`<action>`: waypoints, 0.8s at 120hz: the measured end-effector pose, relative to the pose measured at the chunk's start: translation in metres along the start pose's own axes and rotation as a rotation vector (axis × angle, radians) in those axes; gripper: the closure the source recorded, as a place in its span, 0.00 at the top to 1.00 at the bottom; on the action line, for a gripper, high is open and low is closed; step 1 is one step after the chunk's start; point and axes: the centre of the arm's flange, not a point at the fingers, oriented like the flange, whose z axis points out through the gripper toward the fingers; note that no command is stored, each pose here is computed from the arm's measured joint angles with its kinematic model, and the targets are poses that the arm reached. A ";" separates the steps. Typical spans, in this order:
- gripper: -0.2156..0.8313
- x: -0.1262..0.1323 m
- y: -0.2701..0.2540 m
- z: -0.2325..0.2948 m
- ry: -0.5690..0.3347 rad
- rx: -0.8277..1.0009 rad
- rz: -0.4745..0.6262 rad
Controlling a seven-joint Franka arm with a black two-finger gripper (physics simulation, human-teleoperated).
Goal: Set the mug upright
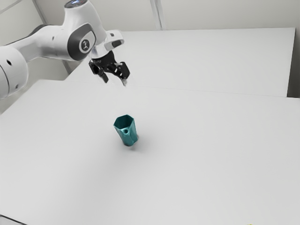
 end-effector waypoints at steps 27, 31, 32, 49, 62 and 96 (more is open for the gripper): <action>0.76 -0.005 -0.040 -0.042 -0.018 -0.043 0.018; 0.76 -0.007 -0.042 -0.042 -0.028 -0.047 0.026; 0.76 -0.008 -0.042 -0.042 -0.030 -0.048 0.028; 0.77 -0.013 -0.042 -0.045 -0.052 -0.059 0.068; 0.77 -0.015 -0.041 -0.044 -0.065 -0.064 0.096; 0.77 -0.017 -0.041 -0.043 -0.079 -0.069 0.147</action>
